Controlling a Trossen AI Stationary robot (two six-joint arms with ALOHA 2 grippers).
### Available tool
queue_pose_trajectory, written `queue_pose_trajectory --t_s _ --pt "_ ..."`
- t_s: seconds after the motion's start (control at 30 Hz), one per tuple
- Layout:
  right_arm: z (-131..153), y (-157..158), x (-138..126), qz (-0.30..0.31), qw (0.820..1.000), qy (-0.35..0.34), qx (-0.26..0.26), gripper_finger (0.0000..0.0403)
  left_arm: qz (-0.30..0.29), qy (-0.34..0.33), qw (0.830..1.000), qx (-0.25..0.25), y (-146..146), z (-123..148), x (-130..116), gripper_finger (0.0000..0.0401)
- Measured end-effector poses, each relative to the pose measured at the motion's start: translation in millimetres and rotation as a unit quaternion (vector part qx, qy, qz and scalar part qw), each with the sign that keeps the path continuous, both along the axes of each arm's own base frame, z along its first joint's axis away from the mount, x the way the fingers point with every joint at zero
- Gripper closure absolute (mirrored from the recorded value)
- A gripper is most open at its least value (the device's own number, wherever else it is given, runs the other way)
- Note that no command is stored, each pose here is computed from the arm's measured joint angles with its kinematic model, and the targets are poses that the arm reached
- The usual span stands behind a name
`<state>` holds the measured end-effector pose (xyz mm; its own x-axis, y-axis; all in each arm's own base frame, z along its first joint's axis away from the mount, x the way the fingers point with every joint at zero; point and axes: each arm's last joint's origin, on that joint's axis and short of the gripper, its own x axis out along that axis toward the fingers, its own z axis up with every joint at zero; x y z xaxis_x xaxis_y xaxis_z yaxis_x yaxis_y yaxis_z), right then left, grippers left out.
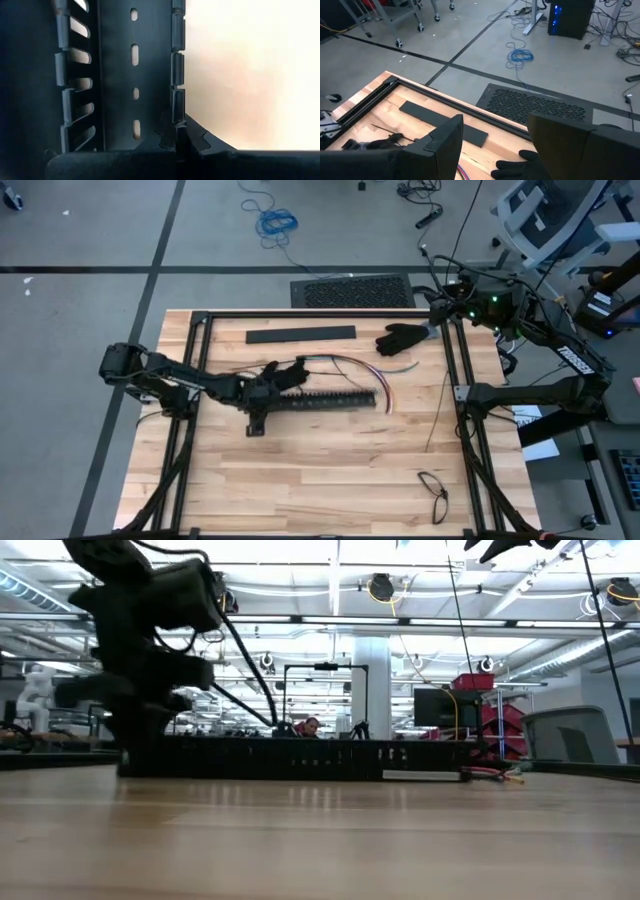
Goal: Ziptie cables
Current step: Put the zip tied cabled wires into the cable duct
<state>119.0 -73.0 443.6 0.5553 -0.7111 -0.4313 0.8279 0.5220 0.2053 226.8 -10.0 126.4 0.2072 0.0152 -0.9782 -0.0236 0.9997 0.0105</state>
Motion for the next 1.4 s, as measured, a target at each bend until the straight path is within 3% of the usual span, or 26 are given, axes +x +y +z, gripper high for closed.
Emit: queue_pose_trajectory --t_s 0.2,0.5,0.63,0.83,1.1,1.4 --pt "0 0 0 0.004 1.000 0.007 -0.005 0.0186 -0.068 -0.015 0.997 -0.015 -33 9 -2 0.0401" --pt "0 0 0 0.005 1.000 0.008 -0.005 0.0186 0.007 -0.043 0.996 -0.072 -63 13 0 0.0401" --pt "0 0 0 0.005 1.000 0.008 -0.005 0.0186 -0.008 -0.040 0.996 -0.074 -75 13 -5 0.0401" --pt "0 0 0 0.005 1.000 0.008 -0.005 0.0186 -0.035 -0.029 0.997 -0.068 -86 13 -11 0.0401" --pt "0 0 0 0.001 1.000 0.001 0.000 0.0186 -0.023 -0.029 0.997 -0.073 -87 13 -11 0.0398" --pt "0 0 0 0.000 1.000 -0.002 0.002 0.0186 -0.066 -0.029 0.994 -0.076 -88 14 -11 0.0341"
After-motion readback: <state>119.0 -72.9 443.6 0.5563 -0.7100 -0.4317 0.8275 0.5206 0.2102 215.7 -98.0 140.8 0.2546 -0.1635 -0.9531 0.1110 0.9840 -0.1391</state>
